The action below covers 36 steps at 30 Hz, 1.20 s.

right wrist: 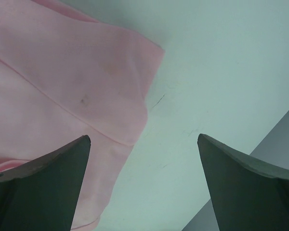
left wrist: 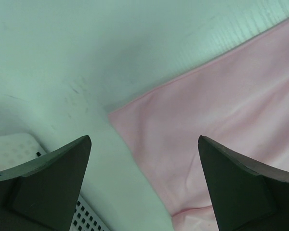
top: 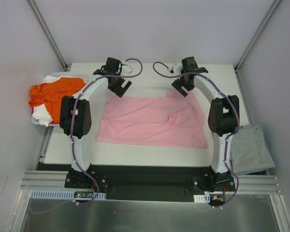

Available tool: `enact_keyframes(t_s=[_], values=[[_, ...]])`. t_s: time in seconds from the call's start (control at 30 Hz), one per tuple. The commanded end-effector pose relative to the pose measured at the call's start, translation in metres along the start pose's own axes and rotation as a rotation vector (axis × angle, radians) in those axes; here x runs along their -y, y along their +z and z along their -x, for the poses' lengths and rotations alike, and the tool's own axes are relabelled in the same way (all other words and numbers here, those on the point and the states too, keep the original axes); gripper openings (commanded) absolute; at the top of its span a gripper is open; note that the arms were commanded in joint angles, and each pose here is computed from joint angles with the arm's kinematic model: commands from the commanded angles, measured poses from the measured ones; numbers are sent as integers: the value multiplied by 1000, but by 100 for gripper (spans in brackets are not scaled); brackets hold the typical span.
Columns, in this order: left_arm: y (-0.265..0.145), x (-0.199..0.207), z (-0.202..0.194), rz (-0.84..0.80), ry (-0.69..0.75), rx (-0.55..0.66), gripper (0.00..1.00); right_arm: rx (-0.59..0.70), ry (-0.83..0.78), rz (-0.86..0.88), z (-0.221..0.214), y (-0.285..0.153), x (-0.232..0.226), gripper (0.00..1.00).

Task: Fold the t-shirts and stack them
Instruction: Fold the tshirt

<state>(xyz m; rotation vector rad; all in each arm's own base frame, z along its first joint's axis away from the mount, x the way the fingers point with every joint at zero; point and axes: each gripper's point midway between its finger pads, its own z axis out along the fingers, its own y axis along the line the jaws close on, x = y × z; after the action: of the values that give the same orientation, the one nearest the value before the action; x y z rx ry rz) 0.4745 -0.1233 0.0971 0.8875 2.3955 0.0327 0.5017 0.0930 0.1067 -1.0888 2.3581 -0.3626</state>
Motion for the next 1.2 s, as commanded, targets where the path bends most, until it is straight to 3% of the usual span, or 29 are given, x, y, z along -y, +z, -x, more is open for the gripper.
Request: enact_keyframes(t_s=[0.0, 0.43, 1.17], values=[[-9, -25, 22, 48, 7, 53, 94, 72, 6, -3, 19, 5, 20, 97], [0, -41, 36, 68, -29, 78, 94, 153, 116, 123, 39, 38, 19, 97], [6, -25, 9, 23, -36, 23, 91, 170, 247, 280, 35, 58, 5, 90]])
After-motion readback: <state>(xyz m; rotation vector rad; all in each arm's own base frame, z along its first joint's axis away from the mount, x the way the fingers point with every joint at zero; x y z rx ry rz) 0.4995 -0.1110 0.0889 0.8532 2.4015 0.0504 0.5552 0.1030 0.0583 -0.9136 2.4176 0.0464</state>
